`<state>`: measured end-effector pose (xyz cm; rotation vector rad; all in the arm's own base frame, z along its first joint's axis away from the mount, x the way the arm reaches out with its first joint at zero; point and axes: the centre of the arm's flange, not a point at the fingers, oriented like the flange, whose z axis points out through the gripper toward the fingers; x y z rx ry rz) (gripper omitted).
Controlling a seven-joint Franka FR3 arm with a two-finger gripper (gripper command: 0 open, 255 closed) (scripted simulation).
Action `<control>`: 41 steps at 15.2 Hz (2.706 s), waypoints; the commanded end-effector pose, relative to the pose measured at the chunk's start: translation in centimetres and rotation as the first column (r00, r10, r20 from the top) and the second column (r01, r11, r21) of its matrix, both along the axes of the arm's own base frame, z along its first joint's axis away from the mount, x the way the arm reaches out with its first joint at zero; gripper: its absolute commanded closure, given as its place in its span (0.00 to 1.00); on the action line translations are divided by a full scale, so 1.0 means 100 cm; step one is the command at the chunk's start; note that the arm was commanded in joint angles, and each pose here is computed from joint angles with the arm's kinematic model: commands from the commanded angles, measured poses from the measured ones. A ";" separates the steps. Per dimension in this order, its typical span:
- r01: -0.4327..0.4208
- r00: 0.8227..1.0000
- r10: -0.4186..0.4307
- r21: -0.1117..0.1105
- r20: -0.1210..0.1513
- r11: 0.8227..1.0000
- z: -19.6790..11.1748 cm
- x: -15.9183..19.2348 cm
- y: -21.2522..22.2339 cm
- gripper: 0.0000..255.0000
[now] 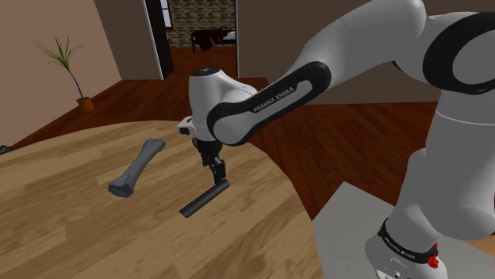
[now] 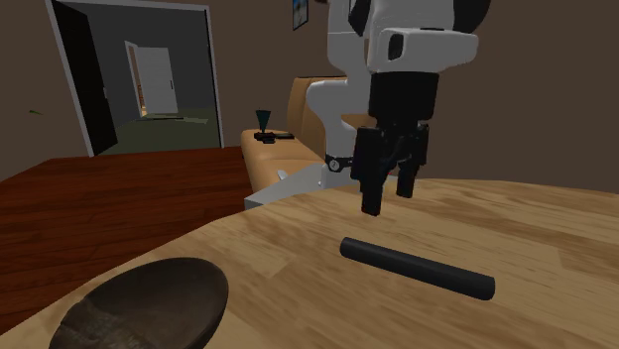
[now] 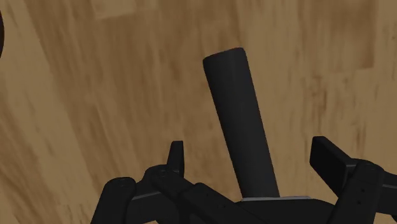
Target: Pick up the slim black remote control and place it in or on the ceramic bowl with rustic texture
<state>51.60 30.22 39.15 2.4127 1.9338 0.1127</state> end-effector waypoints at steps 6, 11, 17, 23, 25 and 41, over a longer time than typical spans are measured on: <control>-0.191 0.982 0.191 -0.017 -0.005 0.982 -0.042 -0.006 0.055 0.00; -0.191 0.982 0.191 -0.017 -0.005 0.982 -0.069 -0.004 0.056 0.00; -0.191 0.982 0.191 -0.017 -0.005 0.982 -0.077 -0.003 0.056 0.00; -0.191 0.982 0.191 -0.017 -0.005 0.982 -0.077 -0.003 0.056 1.00; -0.191 0.982 0.191 -0.017 -0.005 0.981 -0.076 -0.003 0.057 1.00; -0.191 0.982 0.191 -0.017 -0.005 0.982 -0.019 -0.003 0.056 1.00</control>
